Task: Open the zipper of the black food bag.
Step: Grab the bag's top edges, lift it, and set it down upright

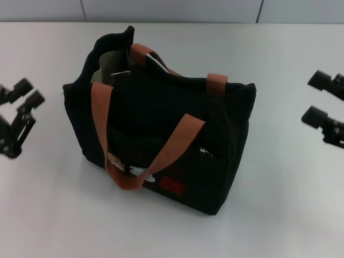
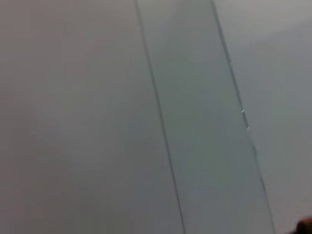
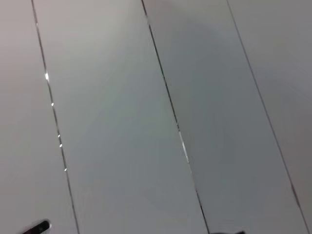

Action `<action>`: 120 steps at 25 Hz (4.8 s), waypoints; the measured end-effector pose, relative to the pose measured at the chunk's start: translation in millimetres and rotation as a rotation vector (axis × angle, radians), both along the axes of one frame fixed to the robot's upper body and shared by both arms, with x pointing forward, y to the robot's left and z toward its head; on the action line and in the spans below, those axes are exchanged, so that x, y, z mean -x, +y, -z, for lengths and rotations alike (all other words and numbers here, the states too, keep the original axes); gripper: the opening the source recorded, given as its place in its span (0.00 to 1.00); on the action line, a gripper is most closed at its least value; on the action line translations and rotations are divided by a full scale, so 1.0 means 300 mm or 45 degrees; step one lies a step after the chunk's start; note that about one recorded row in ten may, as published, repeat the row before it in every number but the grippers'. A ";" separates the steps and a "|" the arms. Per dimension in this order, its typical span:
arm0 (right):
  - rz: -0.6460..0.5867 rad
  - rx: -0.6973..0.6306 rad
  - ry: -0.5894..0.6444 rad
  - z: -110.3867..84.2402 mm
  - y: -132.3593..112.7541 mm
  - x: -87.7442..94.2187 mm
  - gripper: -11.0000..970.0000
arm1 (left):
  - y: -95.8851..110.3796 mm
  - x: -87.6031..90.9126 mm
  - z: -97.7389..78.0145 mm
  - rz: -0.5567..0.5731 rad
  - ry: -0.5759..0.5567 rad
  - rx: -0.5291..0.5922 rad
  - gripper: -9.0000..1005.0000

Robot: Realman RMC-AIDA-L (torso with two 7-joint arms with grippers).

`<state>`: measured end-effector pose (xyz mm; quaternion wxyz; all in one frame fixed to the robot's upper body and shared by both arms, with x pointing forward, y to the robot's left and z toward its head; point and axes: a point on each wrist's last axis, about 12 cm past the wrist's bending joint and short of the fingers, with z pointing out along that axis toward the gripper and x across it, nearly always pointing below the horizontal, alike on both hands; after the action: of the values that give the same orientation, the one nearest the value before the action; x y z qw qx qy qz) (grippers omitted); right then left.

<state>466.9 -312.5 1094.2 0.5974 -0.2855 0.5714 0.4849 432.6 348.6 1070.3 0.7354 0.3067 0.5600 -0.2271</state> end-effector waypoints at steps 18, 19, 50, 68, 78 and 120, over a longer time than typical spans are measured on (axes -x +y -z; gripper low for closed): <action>-0.087 0.050 0.027 0.011 0.020 0.011 0.86 | -0.080 -0.091 0.113 0.064 0.376 -0.120 0.65; -0.088 0.050 0.027 0.011 0.020 0.011 0.86 | -0.088 -0.091 0.115 0.067 0.357 -0.132 0.68; -0.083 0.046 0.025 0.015 0.020 0.017 0.86 | -0.144 -0.078 0.142 0.025 0.227 -0.121 0.20; -0.065 0.033 -0.017 0.015 0.020 0.023 0.86 | -0.129 -0.137 -0.011 0.098 -0.180 -0.121 0.11; 0.004 0.013 0.057 0.037 0.017 0.014 0.86 | -0.273 -0.218 -0.126 0.444 -0.731 -0.371 0.10; -0.286 0.473 0.401 0.129 0.204 -0.123 0.67 | -0.238 -0.127 -0.106 0.232 -0.796 -0.282 0.03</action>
<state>503.7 -251.3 1055.5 0.3809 -0.3731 0.7012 0.4734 470.8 277.2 1102.1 0.8104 0.4880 0.2991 -0.1247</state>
